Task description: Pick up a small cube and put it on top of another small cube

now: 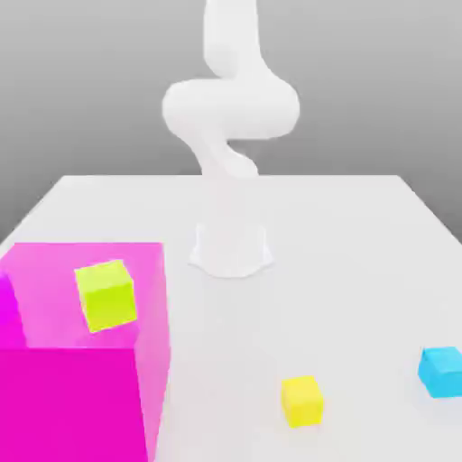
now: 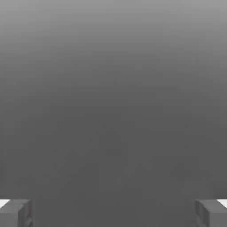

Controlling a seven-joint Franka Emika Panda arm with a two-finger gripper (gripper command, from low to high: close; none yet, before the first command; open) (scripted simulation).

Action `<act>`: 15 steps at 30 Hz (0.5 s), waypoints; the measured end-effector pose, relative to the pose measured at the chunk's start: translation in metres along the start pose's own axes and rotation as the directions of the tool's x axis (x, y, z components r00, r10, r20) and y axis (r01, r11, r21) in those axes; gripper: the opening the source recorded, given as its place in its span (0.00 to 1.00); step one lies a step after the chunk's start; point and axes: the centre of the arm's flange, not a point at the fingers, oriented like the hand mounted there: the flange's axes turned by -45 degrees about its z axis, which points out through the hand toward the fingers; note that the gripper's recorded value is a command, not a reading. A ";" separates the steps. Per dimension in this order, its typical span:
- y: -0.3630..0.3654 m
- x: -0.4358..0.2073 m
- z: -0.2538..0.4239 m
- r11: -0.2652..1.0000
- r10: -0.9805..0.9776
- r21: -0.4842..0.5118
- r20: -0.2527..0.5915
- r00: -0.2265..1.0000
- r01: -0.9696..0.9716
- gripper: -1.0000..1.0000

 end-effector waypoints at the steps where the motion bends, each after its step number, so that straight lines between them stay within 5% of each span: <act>1: -0.012 -0.001 0.021 1.000 -0.001 0.000 0.030 1.000 0.001 0.50; 15: -0.176 -0.121 0.250 0.999 -0.049 0.021 0.390 0.919 0.045 0.50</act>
